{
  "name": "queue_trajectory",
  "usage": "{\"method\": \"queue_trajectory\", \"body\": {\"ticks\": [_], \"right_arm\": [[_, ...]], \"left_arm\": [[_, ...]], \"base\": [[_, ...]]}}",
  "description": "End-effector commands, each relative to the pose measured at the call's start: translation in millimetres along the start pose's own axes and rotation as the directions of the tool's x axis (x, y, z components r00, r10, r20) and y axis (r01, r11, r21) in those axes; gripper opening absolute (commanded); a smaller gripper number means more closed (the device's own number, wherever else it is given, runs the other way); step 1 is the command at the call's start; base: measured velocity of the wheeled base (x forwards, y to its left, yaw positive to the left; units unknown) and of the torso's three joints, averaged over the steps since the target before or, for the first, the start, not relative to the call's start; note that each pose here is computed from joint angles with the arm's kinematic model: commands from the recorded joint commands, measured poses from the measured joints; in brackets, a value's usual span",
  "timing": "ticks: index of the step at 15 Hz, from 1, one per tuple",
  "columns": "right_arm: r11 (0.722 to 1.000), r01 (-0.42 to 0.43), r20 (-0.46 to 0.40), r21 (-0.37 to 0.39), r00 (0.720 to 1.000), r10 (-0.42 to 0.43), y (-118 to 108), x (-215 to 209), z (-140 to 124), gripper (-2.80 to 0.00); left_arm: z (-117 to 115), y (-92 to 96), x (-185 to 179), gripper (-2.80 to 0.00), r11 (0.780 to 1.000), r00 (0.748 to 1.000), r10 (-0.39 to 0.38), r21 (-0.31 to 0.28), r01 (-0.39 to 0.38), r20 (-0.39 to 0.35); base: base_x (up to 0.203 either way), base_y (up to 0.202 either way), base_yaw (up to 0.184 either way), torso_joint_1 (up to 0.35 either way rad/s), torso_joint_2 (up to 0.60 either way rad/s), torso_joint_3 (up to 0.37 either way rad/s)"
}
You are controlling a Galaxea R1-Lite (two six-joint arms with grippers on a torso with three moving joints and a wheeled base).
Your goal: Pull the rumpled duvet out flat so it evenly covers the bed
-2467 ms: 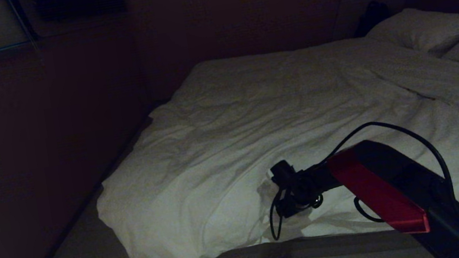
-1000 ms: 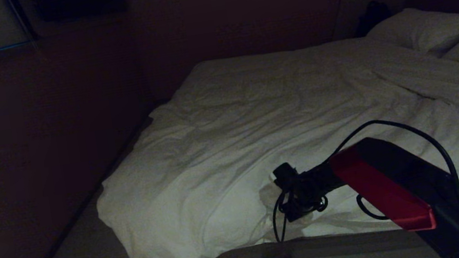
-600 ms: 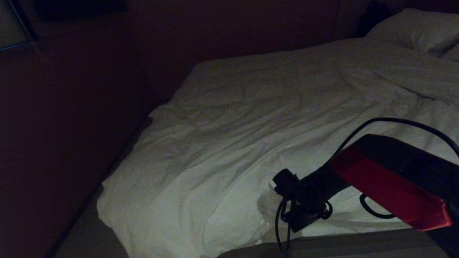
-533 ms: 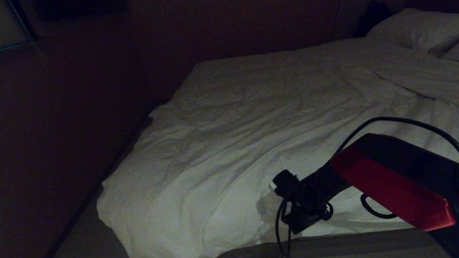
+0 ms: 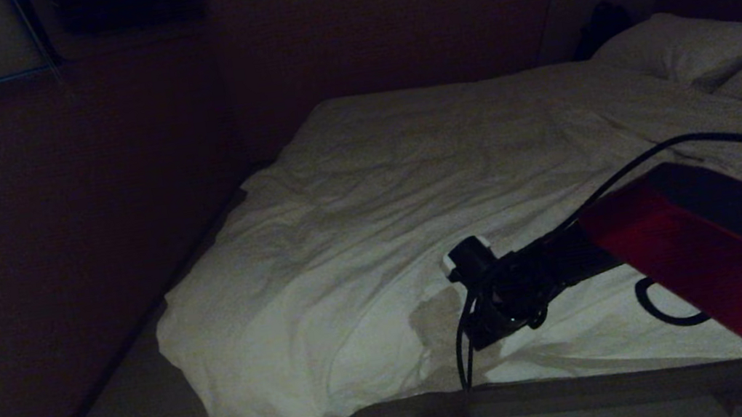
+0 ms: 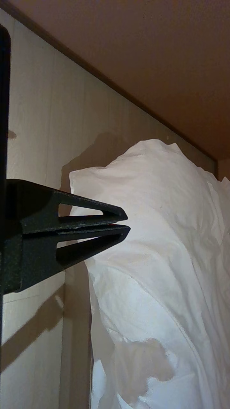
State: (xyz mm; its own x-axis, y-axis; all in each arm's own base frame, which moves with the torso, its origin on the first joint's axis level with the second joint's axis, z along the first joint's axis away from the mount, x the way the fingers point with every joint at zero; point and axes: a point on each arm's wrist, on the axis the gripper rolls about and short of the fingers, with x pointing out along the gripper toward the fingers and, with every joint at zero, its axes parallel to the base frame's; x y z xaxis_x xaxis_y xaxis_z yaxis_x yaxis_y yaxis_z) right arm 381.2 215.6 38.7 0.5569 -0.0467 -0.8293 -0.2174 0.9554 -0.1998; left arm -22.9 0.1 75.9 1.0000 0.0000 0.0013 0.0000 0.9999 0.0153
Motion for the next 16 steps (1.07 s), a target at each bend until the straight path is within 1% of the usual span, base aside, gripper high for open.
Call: {"method": "queue_trajectory", "body": {"ticks": [1,4,6,7,9,11,12,13,14,15,16], "right_arm": [[0.998,-0.021,0.125,0.052,0.992,0.014,-20.1,-56.8,21.3,-2.80],[0.991,-0.042,0.280,0.127,0.960,0.005,-57.0,-132.6,33.8,-2.80],[0.984,-0.059,0.378,0.171,0.926,-0.010,-80.9,-183.7,31.4,-2.80],[0.980,-0.068,0.421,0.186,0.907,-0.017,-90.5,-207.6,26.2,-2.80],[0.975,-0.077,0.495,0.209,0.868,-0.037,-107.3,-253.8,6.0,-2.80],[0.970,-0.061,0.546,0.234,0.834,-0.079,-117.1,-286.7,-22.5,-2.80],[0.967,-0.030,0.552,0.255,0.825,-0.119,-120.0,-294.0,-40.3,-2.80],[0.960,-0.002,0.562,0.280,0.811,-0.162,-123.1,-300.4,-55.1,-2.80],[0.950,0.016,0.582,0.313,0.787,-0.205,-127.4,-308.9,-69.6,-2.80],[0.940,0.020,0.605,0.340,0.761,-0.235,-132.6,-318.7,-83.2,-2.80],[0.933,0.017,0.621,0.358,0.742,-0.252,-137.2,-326.7,-96.3,-2.80]], "left_arm": [[-0.2,0.0,0.0,-2.80,1.000,1.000,0.000,0.000,0.000,-0.001],[-0.1,0.0,0.0,-2.80,1.000,1.000,0.000,0.000,0.000,-0.001],[-0.1,0.0,0.0,-2.80,1.000,1.000,0.000,0.000,0.000,-0.001],[-0.1,0.0,0.0,-2.80,1.000,1.000,0.001,0.000,-0.001,-0.001],[0.0,0.0,0.0,-2.80,1.000,1.000,0.001,0.000,-0.001,0.000],[-0.1,0.0,0.0,-2.80,1.000,1.000,0.000,0.000,0.000,-0.001],[-0.1,0.0,0.0,-2.80,1.000,1.000,0.000,0.000,0.000,-0.001],[0.0,0.0,0.0,-2.80,1.000,1.000,0.000,0.000,0.000,0.000],[0.0,0.0,0.0,-2.80,1.000,1.000,0.000,0.002,0.000,0.000],[-0.1,0.0,0.0,-2.80,1.000,1.000,0.000,0.001,0.000,-0.001],[-0.1,0.0,0.0,-2.80,1.000,1.000,0.002,0.000,-0.002,-0.001]], "base": [[0.000,0.000,0.000,0.000,0.00,0.000],[0.000,0.000,0.000,0.000,0.00,0.000],[0.000,0.000,0.000,0.000,0.00,0.000],[0.000,0.000,0.000,0.000,0.00,0.000],[0.000,0.000,0.000,0.000,0.00,0.000],[0.000,0.000,0.000,0.000,0.00,0.000],[0.000,0.000,0.000,0.000,0.00,0.000],[0.000,0.000,0.000,0.000,0.00,0.000],[0.000,0.000,0.000,0.000,0.00,0.000],[0.000,0.000,0.000,0.000,0.00,0.000],[0.000,0.000,0.000,0.000,0.00,0.000]]}}
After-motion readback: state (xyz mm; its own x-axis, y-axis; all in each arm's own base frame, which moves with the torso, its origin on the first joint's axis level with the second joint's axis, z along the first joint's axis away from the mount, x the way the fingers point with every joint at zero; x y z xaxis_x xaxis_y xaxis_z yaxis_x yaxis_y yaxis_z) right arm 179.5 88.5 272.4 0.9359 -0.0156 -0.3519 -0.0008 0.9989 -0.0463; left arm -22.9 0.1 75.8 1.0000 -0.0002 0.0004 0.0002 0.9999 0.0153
